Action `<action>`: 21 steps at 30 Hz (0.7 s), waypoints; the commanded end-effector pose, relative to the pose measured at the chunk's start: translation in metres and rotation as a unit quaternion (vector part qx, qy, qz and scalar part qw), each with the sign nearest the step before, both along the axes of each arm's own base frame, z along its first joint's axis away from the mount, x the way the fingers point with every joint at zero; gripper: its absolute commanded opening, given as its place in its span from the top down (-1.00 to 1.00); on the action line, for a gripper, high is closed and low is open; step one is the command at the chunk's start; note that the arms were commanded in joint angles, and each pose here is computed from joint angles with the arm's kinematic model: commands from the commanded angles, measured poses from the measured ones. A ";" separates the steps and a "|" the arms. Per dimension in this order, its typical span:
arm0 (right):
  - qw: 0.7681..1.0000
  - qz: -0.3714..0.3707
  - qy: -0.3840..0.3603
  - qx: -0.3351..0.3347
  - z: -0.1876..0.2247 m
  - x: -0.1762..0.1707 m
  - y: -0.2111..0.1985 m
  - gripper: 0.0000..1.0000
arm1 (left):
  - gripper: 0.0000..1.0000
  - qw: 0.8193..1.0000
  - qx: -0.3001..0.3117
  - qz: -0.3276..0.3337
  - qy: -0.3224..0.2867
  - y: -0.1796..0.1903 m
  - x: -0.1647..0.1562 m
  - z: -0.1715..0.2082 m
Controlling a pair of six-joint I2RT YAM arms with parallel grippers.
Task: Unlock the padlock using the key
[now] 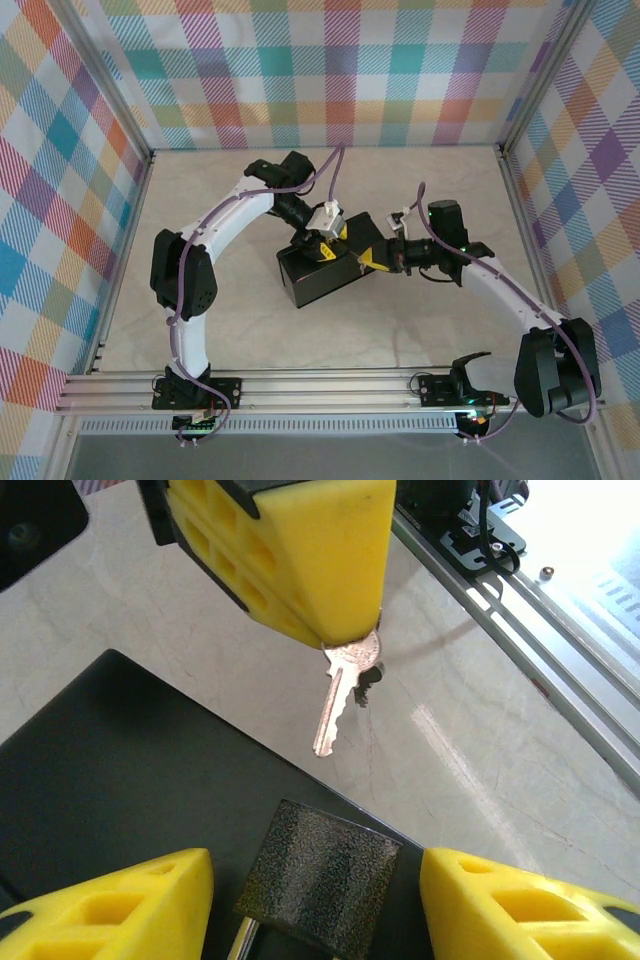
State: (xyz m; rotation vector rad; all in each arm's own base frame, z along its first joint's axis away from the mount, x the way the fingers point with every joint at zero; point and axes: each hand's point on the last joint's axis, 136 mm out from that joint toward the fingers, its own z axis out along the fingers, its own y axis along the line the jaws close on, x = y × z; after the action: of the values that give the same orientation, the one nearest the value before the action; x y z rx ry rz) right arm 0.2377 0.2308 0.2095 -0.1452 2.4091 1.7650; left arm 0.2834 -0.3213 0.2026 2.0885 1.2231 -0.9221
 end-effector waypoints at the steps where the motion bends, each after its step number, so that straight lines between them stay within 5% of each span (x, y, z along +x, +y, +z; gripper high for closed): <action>1: 1.000 0.008 -0.017 0.024 0.015 0.005 0.003 0.99 | -0.07 1.000 -0.005 -0.013 0.011 0.002 -0.003 -0.008; 21: 1.000 0.006 0.021 0.014 -0.003 0.001 0.001 1.00 | 0.40 1.000 -0.020 -0.004 0.017 -0.006 0.001 -0.011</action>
State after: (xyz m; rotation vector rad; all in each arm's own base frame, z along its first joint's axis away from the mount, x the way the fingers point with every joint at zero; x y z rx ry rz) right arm 0.2418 0.2325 0.2101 -0.1151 2.4081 1.7884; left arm 0.2852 -0.3267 0.1985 2.0664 1.1985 -0.9520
